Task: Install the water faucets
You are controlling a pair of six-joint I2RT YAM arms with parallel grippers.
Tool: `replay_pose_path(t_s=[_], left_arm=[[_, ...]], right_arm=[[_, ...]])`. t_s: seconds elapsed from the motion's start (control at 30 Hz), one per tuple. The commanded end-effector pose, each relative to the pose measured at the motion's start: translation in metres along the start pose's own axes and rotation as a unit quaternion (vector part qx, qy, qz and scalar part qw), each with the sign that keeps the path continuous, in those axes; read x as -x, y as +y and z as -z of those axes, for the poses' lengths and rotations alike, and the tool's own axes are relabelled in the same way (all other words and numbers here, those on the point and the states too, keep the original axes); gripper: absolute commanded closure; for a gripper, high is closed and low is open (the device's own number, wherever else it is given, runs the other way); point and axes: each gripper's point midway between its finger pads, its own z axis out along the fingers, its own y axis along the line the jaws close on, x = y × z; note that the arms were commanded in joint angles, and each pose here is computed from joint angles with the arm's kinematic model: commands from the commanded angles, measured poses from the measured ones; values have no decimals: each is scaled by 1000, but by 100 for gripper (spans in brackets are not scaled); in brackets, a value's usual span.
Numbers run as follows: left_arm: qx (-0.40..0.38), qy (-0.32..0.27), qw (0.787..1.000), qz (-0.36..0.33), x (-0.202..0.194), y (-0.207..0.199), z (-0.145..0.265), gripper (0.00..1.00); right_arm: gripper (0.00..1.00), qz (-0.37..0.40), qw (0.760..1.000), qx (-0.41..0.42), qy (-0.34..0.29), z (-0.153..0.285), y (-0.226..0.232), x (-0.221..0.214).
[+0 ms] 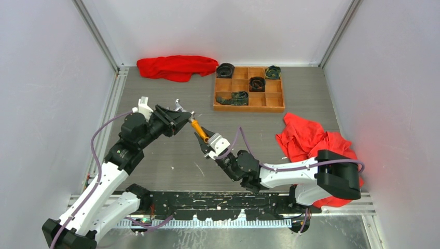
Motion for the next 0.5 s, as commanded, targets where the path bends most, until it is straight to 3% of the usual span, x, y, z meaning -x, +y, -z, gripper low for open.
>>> replay_pose_path(t_s=[0.0, 0.47], left_arm=[[-71, 8, 997, -15, -2, -37, 3, 94], [-72, 11, 997, -14, -3, -34, -1, 67]], right_arm=[[100, -104, 988, 55, -103, 2, 16, 66], [100, -139, 979, 80, -126, 8, 18, 84]])
